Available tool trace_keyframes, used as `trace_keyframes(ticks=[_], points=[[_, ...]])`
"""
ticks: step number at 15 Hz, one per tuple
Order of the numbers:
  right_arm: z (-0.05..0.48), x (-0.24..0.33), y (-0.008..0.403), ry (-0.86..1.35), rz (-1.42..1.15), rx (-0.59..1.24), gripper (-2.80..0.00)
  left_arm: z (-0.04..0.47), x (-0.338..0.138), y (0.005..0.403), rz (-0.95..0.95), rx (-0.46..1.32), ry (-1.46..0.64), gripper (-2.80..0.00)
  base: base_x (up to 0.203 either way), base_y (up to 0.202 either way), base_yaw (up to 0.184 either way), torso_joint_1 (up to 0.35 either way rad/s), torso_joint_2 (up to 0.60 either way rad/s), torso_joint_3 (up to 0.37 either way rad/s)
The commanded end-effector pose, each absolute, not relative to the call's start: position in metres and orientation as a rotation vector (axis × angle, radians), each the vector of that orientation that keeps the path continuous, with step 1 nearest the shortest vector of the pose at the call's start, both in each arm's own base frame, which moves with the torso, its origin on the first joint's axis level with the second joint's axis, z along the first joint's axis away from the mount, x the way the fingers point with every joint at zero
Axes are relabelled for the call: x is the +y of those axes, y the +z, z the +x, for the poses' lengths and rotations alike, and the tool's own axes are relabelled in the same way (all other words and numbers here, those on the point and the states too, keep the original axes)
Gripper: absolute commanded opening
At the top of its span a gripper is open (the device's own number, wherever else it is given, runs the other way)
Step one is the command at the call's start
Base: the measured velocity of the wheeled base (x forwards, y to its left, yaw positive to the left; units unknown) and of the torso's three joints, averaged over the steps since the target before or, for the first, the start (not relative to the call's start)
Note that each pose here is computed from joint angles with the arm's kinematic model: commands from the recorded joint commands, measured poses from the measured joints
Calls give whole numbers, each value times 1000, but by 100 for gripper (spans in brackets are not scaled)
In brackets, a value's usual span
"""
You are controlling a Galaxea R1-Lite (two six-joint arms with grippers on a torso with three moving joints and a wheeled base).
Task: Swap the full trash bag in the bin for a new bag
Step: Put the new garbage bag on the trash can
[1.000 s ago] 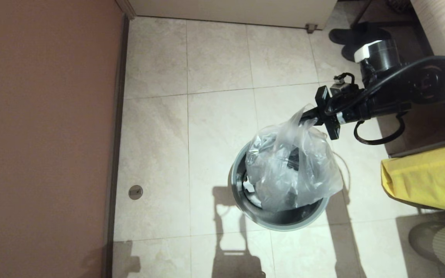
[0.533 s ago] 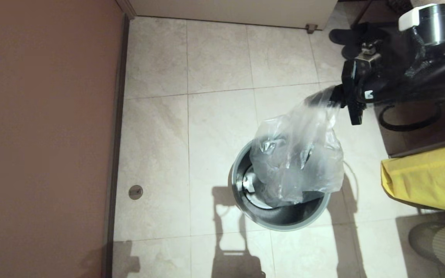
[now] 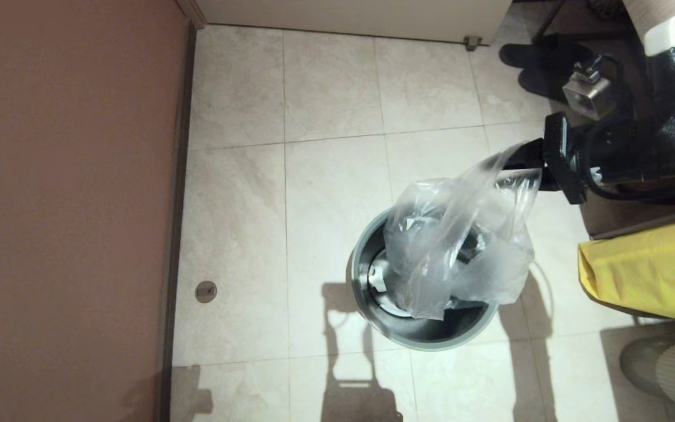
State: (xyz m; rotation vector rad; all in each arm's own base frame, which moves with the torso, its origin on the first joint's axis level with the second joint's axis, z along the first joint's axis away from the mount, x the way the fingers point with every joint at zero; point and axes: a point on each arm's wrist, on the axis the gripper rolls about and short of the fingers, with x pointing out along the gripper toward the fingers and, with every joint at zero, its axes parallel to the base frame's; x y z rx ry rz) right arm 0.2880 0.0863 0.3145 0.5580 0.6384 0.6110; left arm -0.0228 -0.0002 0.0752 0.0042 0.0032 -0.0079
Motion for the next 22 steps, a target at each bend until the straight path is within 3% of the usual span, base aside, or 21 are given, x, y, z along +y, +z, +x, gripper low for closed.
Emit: trace_keyframes(ticks=[1, 8, 16, 22], points=[[266, 78, 317, 612, 421, 574, 0, -23, 0, 75, 5, 3, -8, -280, 0, 0, 0, 0, 0, 0], [191, 44, 333, 518, 168, 273, 0, -23, 0, 75, 5, 3, -8, -280, 0, 0, 0, 0, 0, 0], [187, 45, 291, 803, 357, 870, 0, -23, 0, 75, 4, 3, -8, -280, 0, 0, 0, 0, 0, 0], [190, 43, 300, 973, 515, 912, 0, -23, 0, 75, 3, 3, -8, -280, 0, 0, 0, 0, 0, 0]])
